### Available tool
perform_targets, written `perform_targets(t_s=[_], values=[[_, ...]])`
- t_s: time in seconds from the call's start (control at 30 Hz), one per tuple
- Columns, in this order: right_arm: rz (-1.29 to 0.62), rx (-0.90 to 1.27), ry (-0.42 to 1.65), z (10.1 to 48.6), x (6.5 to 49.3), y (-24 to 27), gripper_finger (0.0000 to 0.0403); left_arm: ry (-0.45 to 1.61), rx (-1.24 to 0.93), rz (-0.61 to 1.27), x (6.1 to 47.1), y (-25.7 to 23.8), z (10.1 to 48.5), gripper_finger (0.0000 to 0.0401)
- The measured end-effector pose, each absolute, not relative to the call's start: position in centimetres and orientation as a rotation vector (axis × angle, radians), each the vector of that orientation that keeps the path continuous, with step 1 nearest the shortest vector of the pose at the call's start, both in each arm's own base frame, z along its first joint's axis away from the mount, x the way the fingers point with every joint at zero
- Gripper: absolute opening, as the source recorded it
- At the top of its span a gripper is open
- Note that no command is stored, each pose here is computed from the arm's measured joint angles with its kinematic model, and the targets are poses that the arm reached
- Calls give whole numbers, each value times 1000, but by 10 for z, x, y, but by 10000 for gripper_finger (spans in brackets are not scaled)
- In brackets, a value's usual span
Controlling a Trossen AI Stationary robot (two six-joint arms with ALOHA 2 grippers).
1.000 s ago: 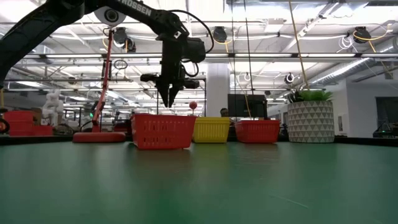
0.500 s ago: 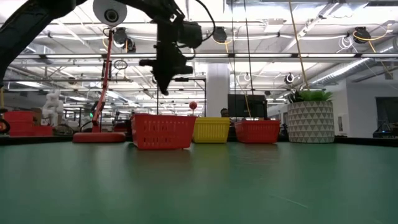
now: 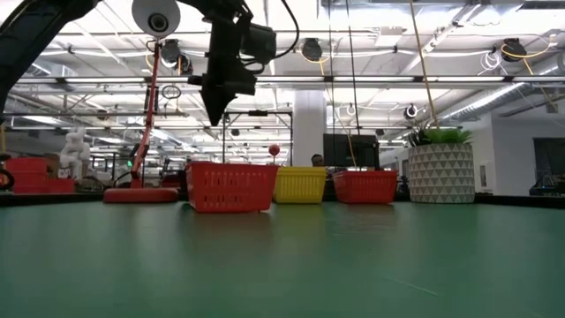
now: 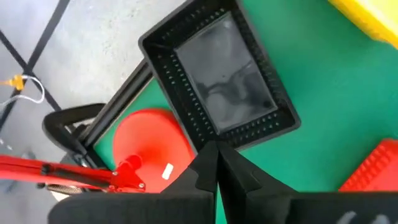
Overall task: Stack baskets by color
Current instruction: Stack the bottom red bin on the top stacked red bin
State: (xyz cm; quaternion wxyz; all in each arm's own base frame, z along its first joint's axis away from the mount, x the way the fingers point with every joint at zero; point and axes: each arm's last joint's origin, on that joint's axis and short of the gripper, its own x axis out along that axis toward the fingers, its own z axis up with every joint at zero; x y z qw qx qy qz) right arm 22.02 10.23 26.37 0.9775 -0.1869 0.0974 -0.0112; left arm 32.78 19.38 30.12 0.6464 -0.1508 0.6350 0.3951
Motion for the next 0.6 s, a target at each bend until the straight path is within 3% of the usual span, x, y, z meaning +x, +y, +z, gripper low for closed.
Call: perform_targets(t_s=[0.33, 0.6], values=[[-20, -368, 217, 261, 220, 103, 4, 1497, -412, 1052, 294, 190, 256, 8], [-20, -364, 215, 262, 220, 103, 4, 1411, -454, 1139, 263, 186, 230, 19]])
